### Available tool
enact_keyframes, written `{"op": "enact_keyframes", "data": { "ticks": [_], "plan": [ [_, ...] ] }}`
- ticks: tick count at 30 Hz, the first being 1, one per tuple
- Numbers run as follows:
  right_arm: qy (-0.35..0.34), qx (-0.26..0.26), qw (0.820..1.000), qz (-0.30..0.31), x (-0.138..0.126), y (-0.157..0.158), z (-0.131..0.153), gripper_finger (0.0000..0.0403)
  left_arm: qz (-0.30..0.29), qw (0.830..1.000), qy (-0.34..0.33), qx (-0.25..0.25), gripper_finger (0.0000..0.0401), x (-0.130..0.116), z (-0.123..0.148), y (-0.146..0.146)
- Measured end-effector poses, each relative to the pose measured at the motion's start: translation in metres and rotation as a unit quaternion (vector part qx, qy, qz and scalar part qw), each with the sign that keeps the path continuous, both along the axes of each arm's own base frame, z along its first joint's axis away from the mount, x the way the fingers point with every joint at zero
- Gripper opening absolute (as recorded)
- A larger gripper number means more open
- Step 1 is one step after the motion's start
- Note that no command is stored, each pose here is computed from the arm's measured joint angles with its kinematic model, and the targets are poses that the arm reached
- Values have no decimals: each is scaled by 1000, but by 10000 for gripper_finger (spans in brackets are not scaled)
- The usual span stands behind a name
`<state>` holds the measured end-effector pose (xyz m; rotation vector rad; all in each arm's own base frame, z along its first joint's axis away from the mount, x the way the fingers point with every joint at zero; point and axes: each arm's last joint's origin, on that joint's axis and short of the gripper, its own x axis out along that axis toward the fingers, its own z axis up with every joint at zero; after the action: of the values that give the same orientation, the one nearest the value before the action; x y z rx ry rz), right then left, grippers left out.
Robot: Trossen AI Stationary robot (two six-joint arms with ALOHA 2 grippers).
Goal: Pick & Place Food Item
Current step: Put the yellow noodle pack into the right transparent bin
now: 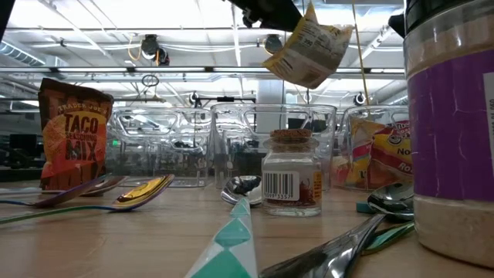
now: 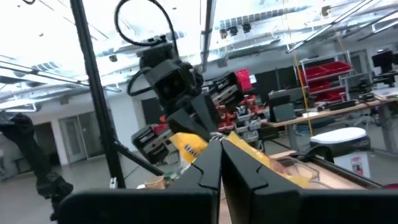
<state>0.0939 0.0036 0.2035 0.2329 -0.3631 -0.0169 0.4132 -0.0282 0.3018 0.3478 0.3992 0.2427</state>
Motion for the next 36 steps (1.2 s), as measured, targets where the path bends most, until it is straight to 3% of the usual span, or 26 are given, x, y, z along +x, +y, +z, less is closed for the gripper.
{"op": "enact_keyframes", "data": {
  "ticks": [6, 11, 24, 29, 36],
  "plan": [
    [-17, 14, 1000, 5, 0, 0, 3, 0, -17, 996, 31, 77, 2, -1, -1, -2],
    [0, 15, 1000, 2, 6, 0, 1, 23, 8, 987, 55, 152, 3, -2, 0, -4],
    [46, 104, 993, -35, 34, -1, -10, 257, 19, 988, 50, 142, 3, -2, 0, -3],
    [86, 93, 991, -42, 47, 0, -12, 284, 20, 989, 49, 139, 6, -2, 0, -3],
    [62, 76, 994, -57, 62, 0, 4, 275, 20, 989, 52, 136, 7, -3, -1, -3]
  ]
}}
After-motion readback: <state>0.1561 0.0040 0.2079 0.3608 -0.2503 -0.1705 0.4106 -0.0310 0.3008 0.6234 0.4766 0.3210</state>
